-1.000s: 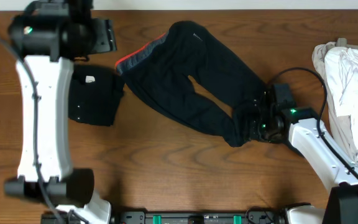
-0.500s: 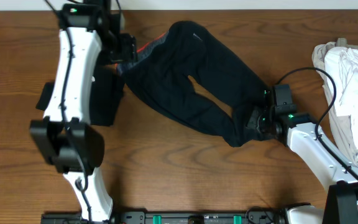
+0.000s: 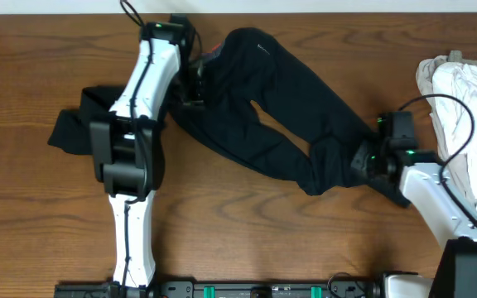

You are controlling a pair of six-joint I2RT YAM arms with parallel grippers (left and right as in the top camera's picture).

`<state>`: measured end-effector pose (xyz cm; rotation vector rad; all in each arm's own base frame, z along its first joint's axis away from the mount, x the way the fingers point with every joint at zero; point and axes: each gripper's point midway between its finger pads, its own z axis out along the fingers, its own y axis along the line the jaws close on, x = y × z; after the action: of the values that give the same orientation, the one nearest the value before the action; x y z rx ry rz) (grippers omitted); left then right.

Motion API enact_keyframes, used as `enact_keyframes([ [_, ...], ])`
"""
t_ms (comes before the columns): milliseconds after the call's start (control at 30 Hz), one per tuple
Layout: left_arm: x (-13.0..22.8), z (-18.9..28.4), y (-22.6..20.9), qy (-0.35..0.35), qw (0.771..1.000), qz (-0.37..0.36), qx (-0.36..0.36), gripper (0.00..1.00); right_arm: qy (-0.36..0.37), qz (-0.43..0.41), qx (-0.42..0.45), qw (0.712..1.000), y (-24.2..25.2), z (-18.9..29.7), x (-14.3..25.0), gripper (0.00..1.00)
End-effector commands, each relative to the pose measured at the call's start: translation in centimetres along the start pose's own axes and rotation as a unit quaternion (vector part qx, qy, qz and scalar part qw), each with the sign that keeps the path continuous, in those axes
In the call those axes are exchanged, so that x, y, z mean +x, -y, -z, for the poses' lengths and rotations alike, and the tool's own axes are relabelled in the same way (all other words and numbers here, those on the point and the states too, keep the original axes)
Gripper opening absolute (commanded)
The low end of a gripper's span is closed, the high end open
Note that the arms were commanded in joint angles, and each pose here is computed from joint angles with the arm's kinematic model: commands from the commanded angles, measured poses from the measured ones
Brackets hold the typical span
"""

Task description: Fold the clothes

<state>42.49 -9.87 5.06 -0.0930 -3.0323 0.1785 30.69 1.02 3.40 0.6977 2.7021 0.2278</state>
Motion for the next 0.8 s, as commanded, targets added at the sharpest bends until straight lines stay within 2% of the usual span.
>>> enact_keyframes([
  [0,1.5,-0.9,-0.1,-0.034,0.999,-0.001,0.001,0.46,-0.011,0.07,-0.042,0.997,-0.2,0.2,-0.3,0.36],
  [200,4.3,-3.7,-0.7,-0.087,0.996,0.005,-0.005,0.31,-0.05,0.045,-0.016,0.998,2.3,0.4,1.2,0.31],
  [233,4.6,-4.3,-0.9,-0.093,0.996,0.006,-0.005,0.26,-0.054,0.043,-0.007,0.998,2.7,0.4,1.3,0.29],
  [333,5.9,-6.1,-1.2,-0.112,0.994,0.01,-0.007,0.13,-0.05,0.042,0.019,0.998,3.7,0.4,1.3,0.27],
  [433,7.5,-7.3,-1.6,-0.138,0.99,0.022,-0.011,0.06,-0.035,0.035,0.039,0.998,4.3,0.3,0.6,0.28],
  [633,10.5,-8.1,-1.9,-0.19,0.981,0.035,-0.019,0.06,-0.001,0.037,0.064,0.997,5.0,-1.2,-1.3,0.25],
  [767,11.0,-7.6,-1.5,-0.195,0.98,0.029,-0.021,0.06,-0.002,0.036,0.065,0.997,5.3,-3.8,-1.9,0.23],
])
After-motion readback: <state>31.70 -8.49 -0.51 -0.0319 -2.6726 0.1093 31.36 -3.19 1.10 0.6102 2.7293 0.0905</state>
